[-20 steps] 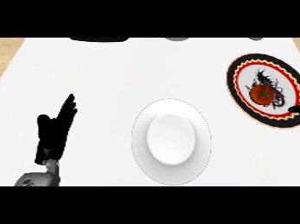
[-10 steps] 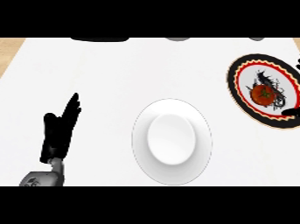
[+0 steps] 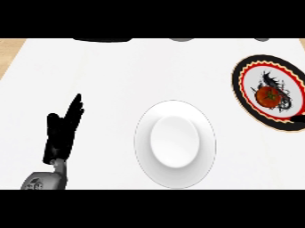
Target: Pick the tomato from the plate and place it in the plate
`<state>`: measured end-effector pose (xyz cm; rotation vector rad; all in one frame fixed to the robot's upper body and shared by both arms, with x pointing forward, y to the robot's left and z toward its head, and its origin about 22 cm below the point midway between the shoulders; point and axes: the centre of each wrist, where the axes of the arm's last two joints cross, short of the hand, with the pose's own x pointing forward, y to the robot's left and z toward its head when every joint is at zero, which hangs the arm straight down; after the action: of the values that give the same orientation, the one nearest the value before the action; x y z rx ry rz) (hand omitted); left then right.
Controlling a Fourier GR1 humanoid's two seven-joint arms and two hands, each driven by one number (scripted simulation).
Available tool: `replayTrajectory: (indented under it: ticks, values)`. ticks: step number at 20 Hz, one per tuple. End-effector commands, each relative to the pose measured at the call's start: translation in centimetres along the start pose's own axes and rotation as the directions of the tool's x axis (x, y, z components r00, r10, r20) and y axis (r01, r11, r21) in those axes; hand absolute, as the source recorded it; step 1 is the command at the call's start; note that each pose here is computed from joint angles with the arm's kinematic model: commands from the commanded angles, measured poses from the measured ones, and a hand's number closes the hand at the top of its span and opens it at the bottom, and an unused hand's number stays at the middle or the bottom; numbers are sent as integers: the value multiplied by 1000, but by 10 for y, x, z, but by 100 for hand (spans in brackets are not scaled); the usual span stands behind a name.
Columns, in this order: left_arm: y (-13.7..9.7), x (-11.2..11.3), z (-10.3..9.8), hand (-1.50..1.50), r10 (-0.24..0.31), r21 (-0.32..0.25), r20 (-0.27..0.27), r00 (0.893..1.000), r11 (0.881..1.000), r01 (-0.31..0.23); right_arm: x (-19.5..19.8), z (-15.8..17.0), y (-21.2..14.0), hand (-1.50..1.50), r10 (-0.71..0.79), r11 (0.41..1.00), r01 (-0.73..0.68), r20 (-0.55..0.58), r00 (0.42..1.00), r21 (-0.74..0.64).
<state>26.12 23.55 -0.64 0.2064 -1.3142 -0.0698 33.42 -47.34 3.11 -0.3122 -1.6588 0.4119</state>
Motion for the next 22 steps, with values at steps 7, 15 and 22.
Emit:
replayTrajectory:
  ticks: [7, 15, 22]
  values:
    - [1, 7, 6, 0, 9, -17, -4, 1000, 1000, -9, -3, 27, -34, -150, 18, 1000, -19, -17, 1000, -14]
    - [-1, -7, 8, 0, -7, -15, -4, 1000, 1000, 7, -12, 40, -34, -150, 24, 994, -26, -24, 999, -102]
    - [1, 4, 3, 0, -4, -14, 5, 1000, 1000, 4, -10, 48, -45, -150, 12, 985, -19, -36, 999, -173]
